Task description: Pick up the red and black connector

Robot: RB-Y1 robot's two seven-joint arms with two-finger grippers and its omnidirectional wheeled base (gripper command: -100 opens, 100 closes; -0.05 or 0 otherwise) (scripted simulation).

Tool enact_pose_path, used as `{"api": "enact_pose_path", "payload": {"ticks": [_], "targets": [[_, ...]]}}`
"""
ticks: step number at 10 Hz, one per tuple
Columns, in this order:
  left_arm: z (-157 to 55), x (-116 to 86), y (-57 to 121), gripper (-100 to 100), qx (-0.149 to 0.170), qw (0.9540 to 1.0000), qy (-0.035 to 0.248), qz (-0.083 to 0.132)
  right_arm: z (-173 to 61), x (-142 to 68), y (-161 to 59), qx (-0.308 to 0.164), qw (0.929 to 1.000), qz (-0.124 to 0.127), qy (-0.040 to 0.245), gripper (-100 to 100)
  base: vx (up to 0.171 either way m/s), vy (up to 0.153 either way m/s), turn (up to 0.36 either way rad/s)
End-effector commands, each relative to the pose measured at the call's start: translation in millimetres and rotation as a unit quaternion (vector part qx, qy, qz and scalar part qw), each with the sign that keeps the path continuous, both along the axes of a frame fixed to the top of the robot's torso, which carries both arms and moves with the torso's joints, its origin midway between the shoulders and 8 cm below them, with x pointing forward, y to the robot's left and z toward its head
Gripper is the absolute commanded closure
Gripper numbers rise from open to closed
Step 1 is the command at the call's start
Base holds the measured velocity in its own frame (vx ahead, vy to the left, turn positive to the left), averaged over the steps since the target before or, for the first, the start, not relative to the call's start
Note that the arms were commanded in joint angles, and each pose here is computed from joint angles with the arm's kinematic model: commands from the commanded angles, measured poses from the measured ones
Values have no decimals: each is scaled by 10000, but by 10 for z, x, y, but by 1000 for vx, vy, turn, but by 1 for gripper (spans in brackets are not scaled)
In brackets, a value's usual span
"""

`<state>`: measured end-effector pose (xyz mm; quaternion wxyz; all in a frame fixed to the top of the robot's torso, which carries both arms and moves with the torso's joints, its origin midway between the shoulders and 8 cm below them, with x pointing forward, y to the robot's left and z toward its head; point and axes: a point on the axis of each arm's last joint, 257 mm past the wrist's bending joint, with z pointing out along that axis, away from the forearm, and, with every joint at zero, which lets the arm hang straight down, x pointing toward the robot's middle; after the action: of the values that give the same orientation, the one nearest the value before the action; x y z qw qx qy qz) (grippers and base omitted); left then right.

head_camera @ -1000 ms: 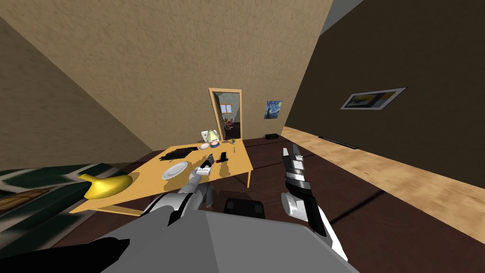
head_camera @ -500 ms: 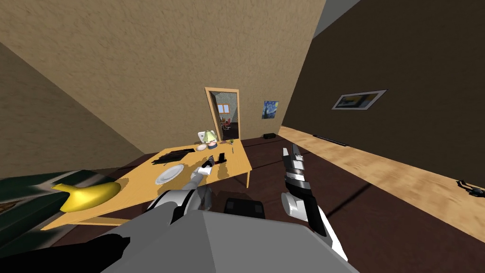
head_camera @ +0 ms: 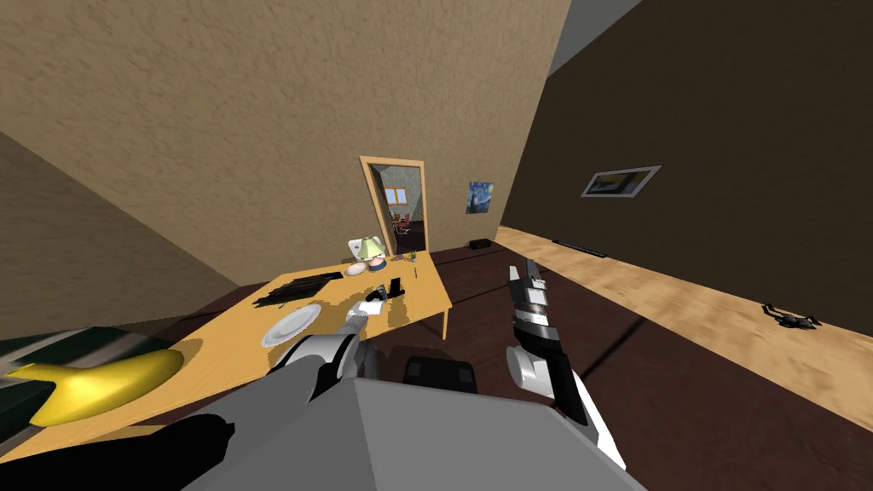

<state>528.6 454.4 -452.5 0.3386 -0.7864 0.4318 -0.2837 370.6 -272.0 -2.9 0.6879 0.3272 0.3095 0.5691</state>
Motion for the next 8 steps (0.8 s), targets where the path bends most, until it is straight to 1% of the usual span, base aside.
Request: {"api": "enact_pose_path", "payload": {"ticks": [1,3,4,5,6,7,8], "targets": [[-134,-81,-45,-100,-129,9997,199,85,0,0,0,0,10000,0,0,0,30,29,-124],[-134,-81,-45,-100,-129,9997,199,85,0,0,0,0,10000,0,0,0,15,12,-17],[-228,-148,-78,-100,-221,9991,343,145,0,0,0,0,10000,0,0,0,24,9,-70],[-399,-290,-137,-100,-365,9973,594,238,0,0,0,0,10000,0,0,0,70,46,-203],[-399,-290,-137,-100,-365,9973,594,238,0,0,0,0,10000,0,0,0,64,53,-88],[-564,-454,-187,-100,-455,9953,808,292,0,0,0,0,10000,0,0,0,58,38,-37],[-564,-454,-187,-100,-455,9953,808,292,0,0,0,0,10000,0,0,0,43,31,-15]]}}
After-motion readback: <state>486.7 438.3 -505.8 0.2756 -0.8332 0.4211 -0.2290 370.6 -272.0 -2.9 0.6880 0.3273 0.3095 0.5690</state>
